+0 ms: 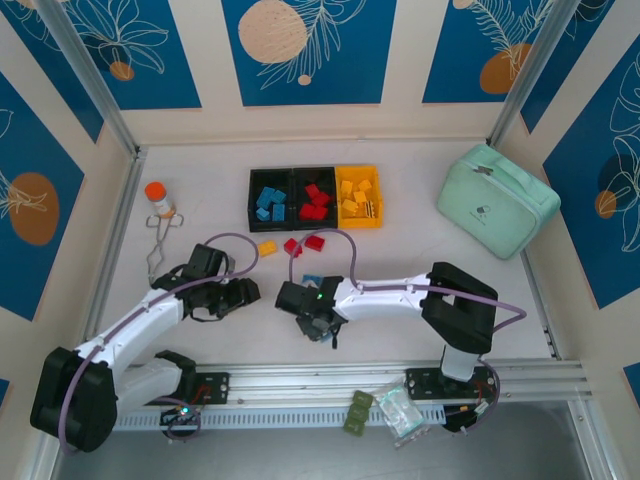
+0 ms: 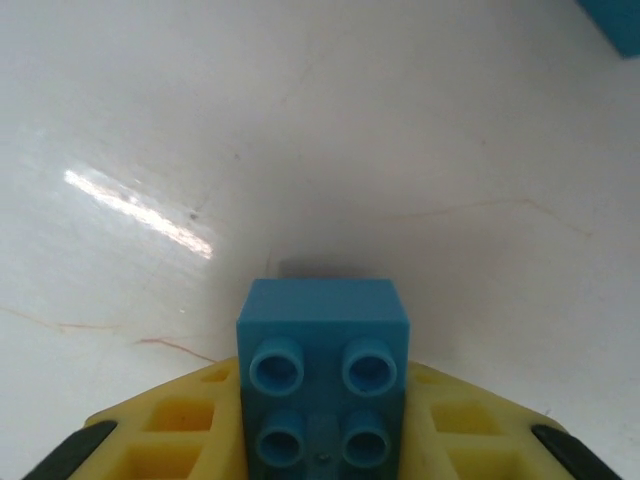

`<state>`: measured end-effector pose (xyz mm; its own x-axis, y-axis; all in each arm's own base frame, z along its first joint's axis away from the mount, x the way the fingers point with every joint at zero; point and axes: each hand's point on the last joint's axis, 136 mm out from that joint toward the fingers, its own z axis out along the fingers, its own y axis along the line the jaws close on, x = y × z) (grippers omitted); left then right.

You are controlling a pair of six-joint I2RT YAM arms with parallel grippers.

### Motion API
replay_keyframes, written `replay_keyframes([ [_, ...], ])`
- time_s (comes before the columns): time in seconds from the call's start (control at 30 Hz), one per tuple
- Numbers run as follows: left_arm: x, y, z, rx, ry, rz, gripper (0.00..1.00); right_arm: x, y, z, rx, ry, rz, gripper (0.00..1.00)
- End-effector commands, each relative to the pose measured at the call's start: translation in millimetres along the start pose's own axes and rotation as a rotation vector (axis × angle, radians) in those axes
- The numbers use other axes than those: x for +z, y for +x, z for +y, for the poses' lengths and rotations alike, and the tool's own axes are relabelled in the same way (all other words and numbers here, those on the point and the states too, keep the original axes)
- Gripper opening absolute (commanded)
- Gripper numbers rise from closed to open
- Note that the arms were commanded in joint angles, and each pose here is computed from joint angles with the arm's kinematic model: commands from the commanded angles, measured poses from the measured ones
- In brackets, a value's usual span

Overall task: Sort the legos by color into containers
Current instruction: Pick up the lego from the bottom-center of the table, then place the lego in the container.

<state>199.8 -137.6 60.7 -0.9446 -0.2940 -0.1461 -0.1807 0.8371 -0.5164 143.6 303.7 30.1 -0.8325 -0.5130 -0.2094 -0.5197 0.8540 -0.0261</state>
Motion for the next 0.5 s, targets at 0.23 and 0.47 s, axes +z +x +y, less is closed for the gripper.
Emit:
replay_keyframes([
  [0.23, -22, -13, -14, -0.007, 0.044, -0.094, 0.6, -57, -89, -1, 0.052, -0.148, -0.165, 0.26],
  [0.47, -44, -38, -32, 0.032, 0.047, -0.151, 0.6, -81, -161, -18, 0.122, -0.221, -0.25, 0.27],
])
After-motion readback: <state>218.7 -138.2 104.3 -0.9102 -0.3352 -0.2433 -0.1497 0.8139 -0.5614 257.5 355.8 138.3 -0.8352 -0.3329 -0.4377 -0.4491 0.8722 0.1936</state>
